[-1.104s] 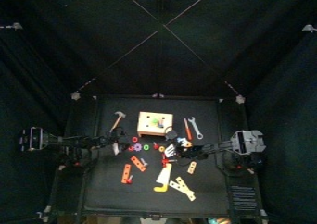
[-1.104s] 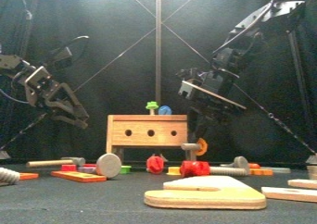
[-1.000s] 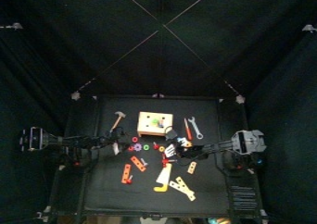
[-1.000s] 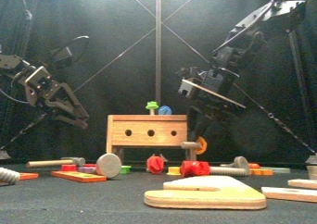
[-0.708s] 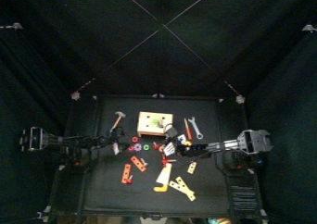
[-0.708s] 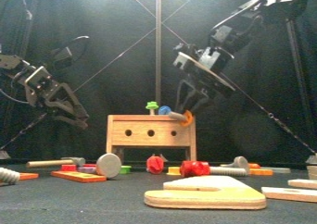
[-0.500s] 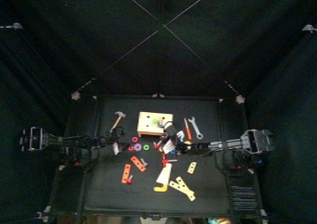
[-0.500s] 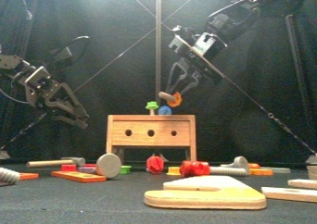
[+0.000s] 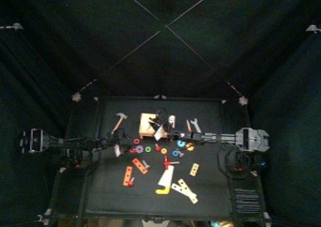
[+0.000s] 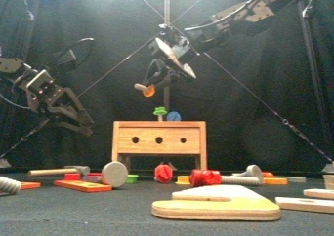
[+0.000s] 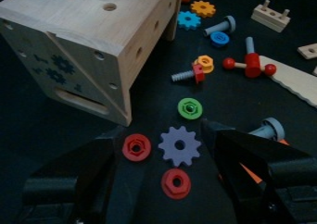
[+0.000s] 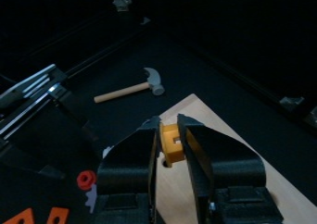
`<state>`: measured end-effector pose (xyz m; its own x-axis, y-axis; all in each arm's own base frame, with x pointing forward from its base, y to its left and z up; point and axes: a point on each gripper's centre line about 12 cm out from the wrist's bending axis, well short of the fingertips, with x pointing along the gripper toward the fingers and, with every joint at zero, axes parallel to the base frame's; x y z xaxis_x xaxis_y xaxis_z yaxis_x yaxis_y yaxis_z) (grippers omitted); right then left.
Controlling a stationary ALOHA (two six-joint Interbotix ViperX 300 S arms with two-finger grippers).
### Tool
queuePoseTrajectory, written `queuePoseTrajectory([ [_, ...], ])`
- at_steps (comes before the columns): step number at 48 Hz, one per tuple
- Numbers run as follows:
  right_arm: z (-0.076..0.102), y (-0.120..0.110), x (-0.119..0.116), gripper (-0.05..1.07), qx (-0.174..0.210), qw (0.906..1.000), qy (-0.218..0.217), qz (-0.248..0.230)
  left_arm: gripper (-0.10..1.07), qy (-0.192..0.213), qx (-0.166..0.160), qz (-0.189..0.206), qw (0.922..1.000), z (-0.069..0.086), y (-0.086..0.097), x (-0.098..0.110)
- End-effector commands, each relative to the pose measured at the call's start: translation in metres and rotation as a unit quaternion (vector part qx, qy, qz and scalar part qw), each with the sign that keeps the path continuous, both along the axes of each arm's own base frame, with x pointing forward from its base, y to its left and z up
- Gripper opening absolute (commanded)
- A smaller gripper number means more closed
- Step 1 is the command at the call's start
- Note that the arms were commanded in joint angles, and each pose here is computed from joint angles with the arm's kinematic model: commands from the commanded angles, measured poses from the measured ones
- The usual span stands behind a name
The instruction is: Place orange nut on bench
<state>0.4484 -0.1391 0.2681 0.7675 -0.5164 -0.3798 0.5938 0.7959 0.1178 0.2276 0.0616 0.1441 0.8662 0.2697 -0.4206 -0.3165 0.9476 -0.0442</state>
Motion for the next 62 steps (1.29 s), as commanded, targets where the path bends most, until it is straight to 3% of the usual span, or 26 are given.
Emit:
queuePoseTrajectory([
  [1, 0.019, -0.014, 0.005, 0.55, -0.009, 0.9997, -0.024, 0.004, 0.98, -0.006, 0.003, 0.001, 1.0, 0.003, 0.001, 0.002],
  [13, 0.011, -0.038, 0.003, 0.55, -0.042, 0.999, 0.009, 0.011, 0.98, -0.003, 0.001, 0.002, 1.0, 0.001, 0.001, 0.0],
  [27, -0.016, -0.041, 0.006, 0.55, -0.023, 0.9983, 0.052, 0.015, 0.98, 0.0, 0.0, 0.002, 1.0, -0.001, 0.0, -0.002],
  [48, -0.026, -0.044, 0.002, 0.57, -0.009, 0.9969, 0.077, 0.014, 0.98, 0.001, 0.0, 0.002, 1.0, -0.001, 0.0, -0.002],
  [62, -0.027, -0.043, 0.001, 0.71, -0.013, 0.9963, 0.083, 0.017, 0.98, 0.001, 0.0, 0.002, 1.0, -0.001, 0.0, -0.002],
])
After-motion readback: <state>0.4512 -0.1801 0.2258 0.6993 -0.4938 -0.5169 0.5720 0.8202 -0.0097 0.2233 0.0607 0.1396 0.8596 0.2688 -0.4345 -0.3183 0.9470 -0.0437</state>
